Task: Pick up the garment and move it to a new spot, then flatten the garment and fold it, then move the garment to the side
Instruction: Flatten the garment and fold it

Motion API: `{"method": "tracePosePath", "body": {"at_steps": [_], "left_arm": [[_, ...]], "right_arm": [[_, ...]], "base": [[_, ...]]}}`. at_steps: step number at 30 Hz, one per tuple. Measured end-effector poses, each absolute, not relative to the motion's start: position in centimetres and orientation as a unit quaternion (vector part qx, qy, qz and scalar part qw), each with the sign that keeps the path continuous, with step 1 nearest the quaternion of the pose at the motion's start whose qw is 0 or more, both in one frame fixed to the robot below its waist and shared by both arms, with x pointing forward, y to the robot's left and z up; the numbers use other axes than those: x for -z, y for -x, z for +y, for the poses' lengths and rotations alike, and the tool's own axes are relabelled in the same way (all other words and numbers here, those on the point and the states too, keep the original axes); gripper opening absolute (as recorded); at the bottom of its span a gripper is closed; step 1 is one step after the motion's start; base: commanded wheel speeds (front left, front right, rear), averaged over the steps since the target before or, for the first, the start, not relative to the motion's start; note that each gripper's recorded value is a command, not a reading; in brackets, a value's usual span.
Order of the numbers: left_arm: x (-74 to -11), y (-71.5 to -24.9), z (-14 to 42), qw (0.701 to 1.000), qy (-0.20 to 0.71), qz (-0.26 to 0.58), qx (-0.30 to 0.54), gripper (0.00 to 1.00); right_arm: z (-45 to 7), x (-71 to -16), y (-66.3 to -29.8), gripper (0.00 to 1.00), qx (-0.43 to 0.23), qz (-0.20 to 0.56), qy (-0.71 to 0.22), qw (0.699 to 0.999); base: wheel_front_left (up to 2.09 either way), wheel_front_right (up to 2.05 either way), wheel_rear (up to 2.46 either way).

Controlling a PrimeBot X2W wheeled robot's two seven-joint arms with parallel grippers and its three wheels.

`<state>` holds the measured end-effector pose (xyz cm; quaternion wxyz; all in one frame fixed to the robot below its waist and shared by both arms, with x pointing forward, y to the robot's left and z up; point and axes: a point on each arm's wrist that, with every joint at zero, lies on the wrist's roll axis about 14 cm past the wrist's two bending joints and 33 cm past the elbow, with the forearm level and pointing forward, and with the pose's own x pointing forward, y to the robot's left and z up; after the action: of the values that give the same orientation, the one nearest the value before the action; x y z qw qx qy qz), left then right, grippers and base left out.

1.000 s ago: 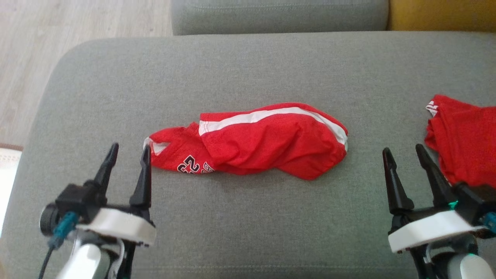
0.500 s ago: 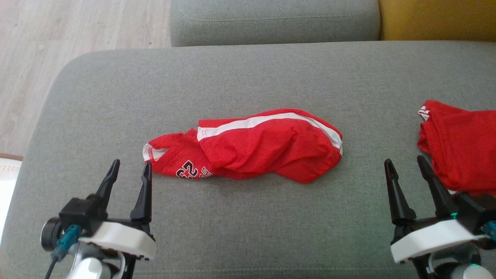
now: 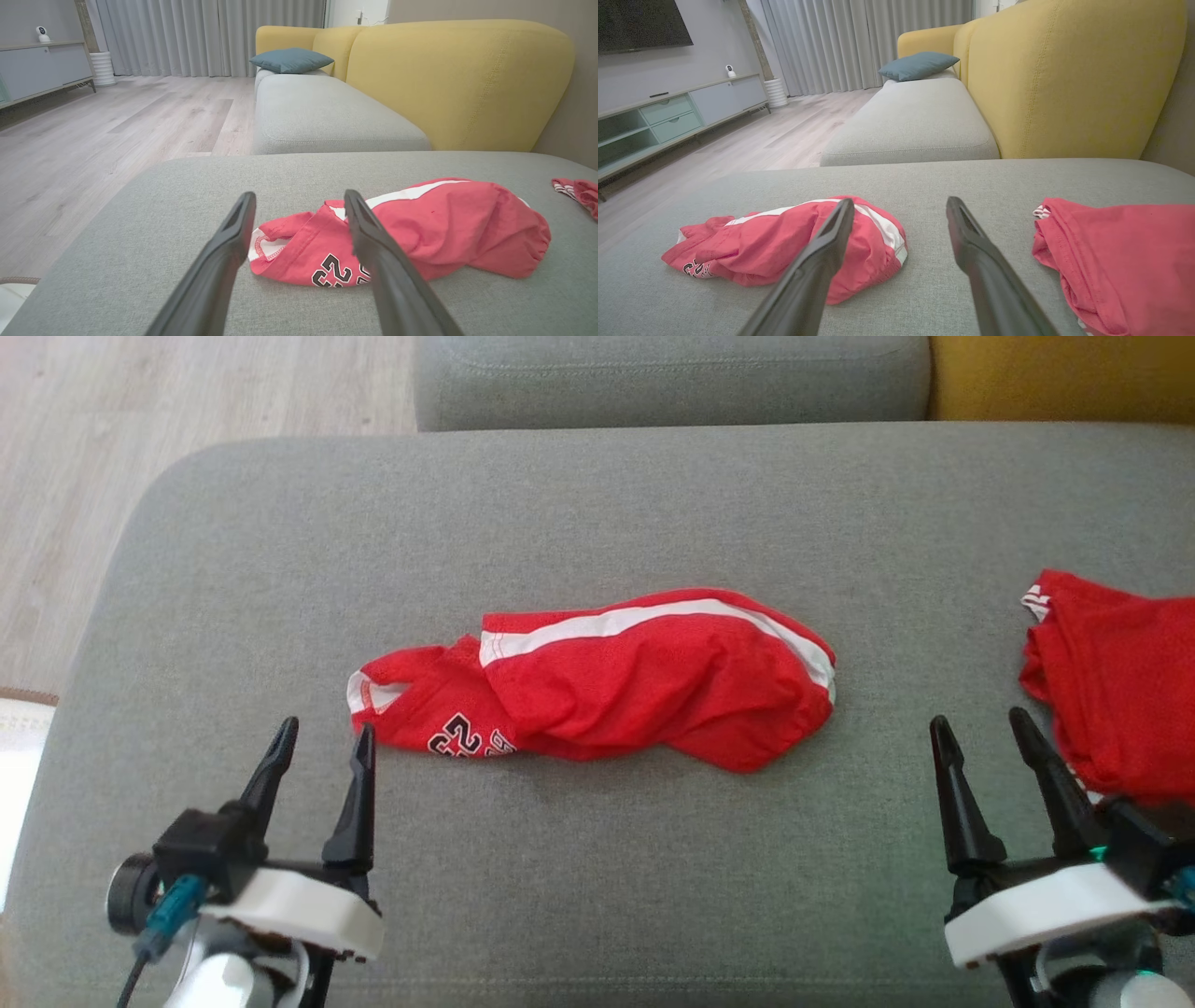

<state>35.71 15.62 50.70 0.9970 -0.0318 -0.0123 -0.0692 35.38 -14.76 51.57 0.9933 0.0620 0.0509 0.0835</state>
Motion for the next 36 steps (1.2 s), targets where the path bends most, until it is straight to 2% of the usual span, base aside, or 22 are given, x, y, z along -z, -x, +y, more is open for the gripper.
{"method": "tracePosePath", "body": {"at_steps": [5,9,16,21,28,36], "left_arm": [[-50.5,-36.5,14.7,0.996,0.030,-0.004,0.089,1.00],[-50.8,-39.0,11.7,0.989,0.044,0.008,0.140,1.00],[-47.3,-43.7,7.2,0.969,0.079,0.113,0.204,1.00],[-42.9,-45.7,7.0,0.954,0.085,0.206,0.199,1.00],[-39.4,-46.7,7.1,0.935,0.086,0.285,0.195,1.00],[-38.4,-47.3,7.2,0.929,0.093,0.302,0.191,1.00]], "right_arm": [[-14.6,-51.1,-35.9,1.00,-0.086,0.059,-0.063,0.993],[-14.4,-50.4,-36.7,1.00,-0.088,0.068,-0.065,0.992],[-14.3,-49.5,-38.6,1.00,-0.087,0.078,-0.068,0.991],[-15.6,-48.5,-38.8,1.00,-0.066,0.088,-0.066,0.992],[-16.7,-47.7,-38.6,1.00,-0.048,0.097,-0.065,0.992],[-17.0,-47.4,-38.6,1.00,-0.042,0.101,-0.066,0.992]], "base": [[0.00,0.00,0.00],[0.00,0.00,0.00],[0.00,0.00,0.00],[0.00,0.00,0.00],[0.00,0.00,0.00],[0.00,0.00,0.00]]}}
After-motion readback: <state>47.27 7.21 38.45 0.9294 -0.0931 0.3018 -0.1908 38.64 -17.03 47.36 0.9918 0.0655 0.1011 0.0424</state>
